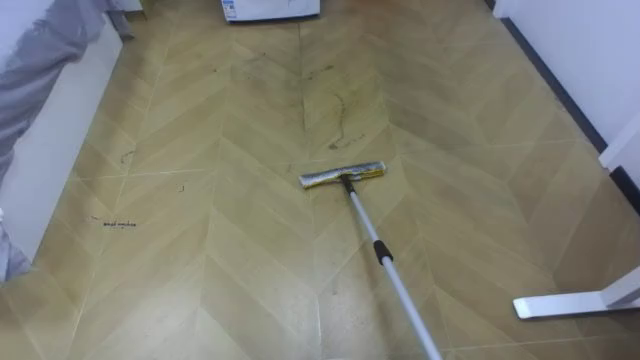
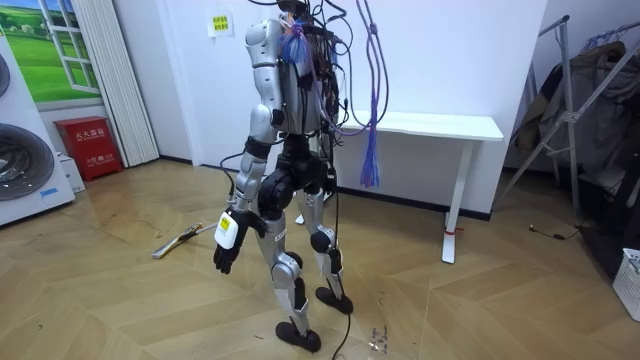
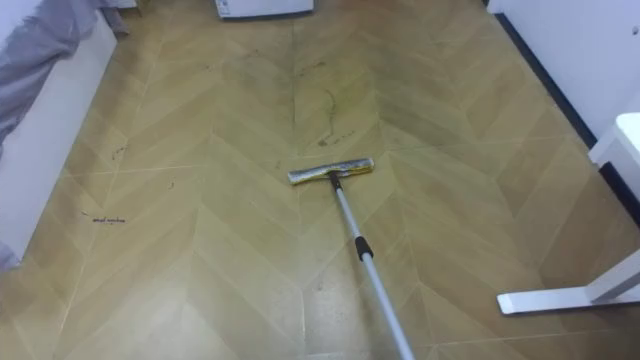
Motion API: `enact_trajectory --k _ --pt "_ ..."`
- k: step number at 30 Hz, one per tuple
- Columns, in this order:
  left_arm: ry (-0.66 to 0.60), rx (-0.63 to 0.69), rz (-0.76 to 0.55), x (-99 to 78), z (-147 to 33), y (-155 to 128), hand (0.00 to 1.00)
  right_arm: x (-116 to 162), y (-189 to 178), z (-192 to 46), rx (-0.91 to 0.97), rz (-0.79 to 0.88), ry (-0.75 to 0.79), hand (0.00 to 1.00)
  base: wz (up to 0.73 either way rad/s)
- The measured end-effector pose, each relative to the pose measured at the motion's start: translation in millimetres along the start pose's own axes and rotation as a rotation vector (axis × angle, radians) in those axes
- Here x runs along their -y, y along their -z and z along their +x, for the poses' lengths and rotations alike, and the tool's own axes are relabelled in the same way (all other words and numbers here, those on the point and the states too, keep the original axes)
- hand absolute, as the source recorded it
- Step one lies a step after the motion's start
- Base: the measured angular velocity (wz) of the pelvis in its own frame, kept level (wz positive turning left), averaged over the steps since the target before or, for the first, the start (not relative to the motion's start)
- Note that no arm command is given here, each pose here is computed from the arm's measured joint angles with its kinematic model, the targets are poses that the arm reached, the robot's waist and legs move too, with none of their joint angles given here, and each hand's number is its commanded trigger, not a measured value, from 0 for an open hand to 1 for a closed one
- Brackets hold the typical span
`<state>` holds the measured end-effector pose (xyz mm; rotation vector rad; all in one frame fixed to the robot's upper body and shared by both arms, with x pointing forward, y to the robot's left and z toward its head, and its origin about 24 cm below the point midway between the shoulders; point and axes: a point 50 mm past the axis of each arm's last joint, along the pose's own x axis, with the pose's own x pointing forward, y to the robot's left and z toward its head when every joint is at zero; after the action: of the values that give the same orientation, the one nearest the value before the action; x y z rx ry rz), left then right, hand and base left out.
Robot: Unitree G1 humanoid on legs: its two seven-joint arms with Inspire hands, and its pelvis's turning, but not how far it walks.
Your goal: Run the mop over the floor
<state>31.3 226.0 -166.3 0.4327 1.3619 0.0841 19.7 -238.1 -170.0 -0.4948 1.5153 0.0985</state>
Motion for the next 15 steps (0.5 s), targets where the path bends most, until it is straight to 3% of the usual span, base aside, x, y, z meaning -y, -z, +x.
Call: enact_trajectory --k 15 --pt "0.018 0.007 -0.019 -2.5 1.5 -5.9 0.0 3.2 -7.9 0.4 0.007 0.015 -0.005 1.0 0.0"
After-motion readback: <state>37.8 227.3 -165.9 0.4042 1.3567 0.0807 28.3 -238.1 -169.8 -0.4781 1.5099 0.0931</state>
